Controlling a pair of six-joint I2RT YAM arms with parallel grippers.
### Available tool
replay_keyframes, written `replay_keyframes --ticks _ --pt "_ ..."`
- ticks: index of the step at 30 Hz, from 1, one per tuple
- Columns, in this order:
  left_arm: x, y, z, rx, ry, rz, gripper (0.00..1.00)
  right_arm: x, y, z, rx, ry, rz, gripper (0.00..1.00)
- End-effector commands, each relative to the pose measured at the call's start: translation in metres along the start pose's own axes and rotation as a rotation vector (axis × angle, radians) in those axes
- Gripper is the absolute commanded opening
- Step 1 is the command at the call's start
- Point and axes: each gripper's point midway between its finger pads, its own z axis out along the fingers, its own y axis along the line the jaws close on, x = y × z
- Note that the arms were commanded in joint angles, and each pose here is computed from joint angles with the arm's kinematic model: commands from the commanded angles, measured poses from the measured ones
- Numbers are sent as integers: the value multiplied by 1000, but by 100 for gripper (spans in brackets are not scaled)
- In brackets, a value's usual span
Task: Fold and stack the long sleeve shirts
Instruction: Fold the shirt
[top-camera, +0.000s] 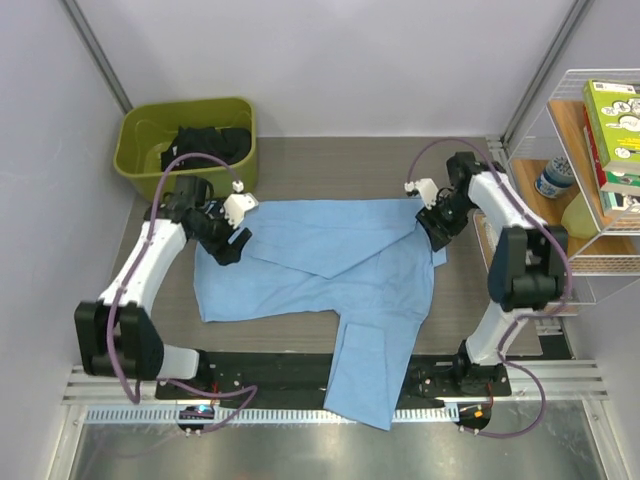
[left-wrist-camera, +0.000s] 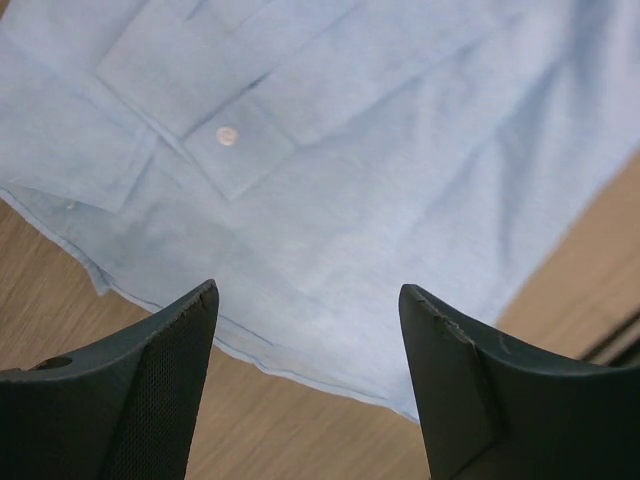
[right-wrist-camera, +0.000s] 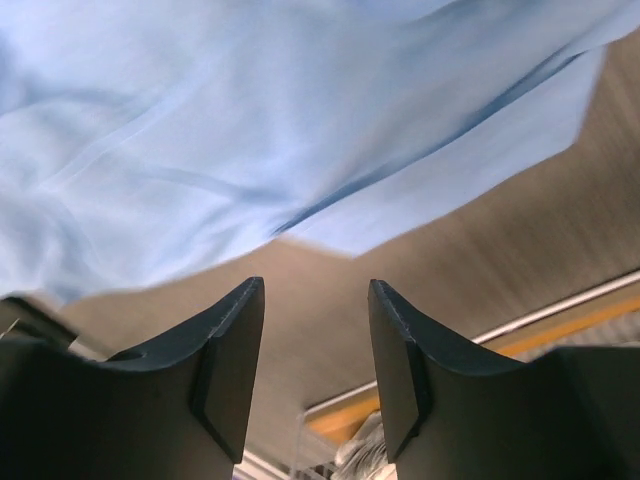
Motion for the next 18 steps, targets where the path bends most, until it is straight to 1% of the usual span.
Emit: replay_keyframes --ticks 1,2,3,4,5,7,8,10,11,12,15,17,18 --pt "35 -79 -30 227 14 20 73 21 87 -55 -159 -118 -191 52" --pt "44 -85 -31 234 25 23 73 27 101 -54 -183 -114 -207 52" --pt "54 -94 -34 249 44 31 73 41 126 -44 -239 -76 -243 52" --pt "61 -99 -36 249 49 55 73 46 139 -42 -250 -70 -266 52" --pt "74 -106 -36 246 66 65 73 49 150 -44 -232 -81 -298 52" --pt "87 -114 -37 243 84 85 73 60 177 -23 -233 -34 -351 52" --pt "92 -115 -37 238 88 108 73 63 182 -20 -206 -23 -381 52" --pt "106 -121 -37 225 109 122 73 72 198 -5 -210 13 -418 51" --pt "109 -122 -37 222 113 135 73 76 194 -2 -164 49 -423 50" --pt "116 -123 -37 217 130 140 73 77 193 6 -137 49 -428 50" --pt "124 -123 -35 197 145 150 73 86 194 20 -127 121 -452 48" --pt "124 -118 -34 176 147 161 73 88 195 24 -121 142 -452 47" --pt "124 -118 -33 174 146 168 73 86 190 29 -90 138 -453 47"
